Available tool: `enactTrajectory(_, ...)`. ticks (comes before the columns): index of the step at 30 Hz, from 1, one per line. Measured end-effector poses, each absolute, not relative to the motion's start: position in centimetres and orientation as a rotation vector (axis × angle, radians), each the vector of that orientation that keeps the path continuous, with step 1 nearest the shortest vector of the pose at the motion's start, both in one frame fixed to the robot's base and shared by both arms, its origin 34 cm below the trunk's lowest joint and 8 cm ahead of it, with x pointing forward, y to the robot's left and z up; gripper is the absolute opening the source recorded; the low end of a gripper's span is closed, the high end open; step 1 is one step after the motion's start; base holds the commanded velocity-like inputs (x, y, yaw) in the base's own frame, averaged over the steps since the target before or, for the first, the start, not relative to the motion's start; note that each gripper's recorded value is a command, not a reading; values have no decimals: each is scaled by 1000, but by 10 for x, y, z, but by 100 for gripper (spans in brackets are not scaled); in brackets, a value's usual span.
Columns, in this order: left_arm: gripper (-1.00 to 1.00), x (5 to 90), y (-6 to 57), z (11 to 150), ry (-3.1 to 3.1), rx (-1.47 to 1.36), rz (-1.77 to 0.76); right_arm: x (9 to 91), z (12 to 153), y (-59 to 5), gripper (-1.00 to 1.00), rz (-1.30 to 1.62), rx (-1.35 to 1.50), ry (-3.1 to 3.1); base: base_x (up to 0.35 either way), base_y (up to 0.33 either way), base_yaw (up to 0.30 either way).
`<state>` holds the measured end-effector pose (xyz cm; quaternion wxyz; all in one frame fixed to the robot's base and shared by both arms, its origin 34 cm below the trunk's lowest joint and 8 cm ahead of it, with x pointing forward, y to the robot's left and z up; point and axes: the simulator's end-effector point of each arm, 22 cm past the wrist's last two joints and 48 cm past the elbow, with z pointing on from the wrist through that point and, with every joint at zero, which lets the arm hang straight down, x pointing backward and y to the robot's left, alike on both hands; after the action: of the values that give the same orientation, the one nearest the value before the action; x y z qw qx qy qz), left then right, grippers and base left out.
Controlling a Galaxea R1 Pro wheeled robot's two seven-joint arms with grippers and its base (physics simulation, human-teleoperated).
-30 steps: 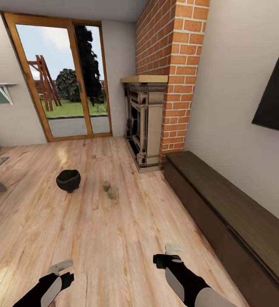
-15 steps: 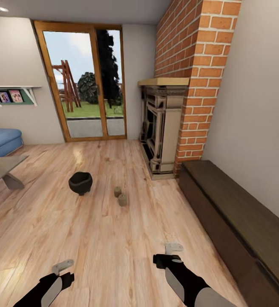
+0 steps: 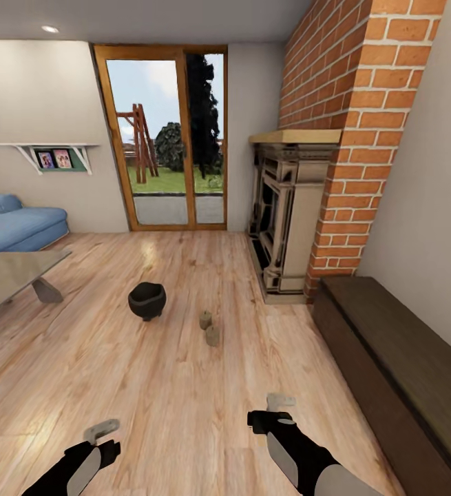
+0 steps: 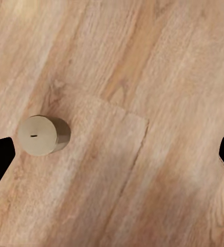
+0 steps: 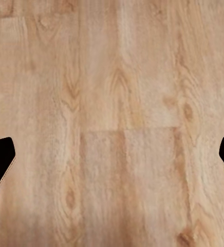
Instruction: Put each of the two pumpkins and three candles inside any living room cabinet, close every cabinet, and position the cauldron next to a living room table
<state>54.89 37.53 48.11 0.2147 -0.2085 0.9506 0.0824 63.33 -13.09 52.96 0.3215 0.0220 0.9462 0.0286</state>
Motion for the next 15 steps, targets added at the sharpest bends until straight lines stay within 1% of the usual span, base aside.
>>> enactTrajectory(4,100,550,375,483,2632,-578,226,634,532,-131,100,75,58,2481,287,-105,224)
enactTrajectory(9,100,554,375,486,2617,-573,225,635,535,-131,100,75,58,2475,275,-205,219)
enactTrajectory(12,100,554,375,487,2613,-573,225,636,536,-131,100,75,58,2473,258,-236,98)
enactTrajectory(15,100,555,375,488,2612,-574,224,636,536,-131,100,76,59,2472,257,-114,26)
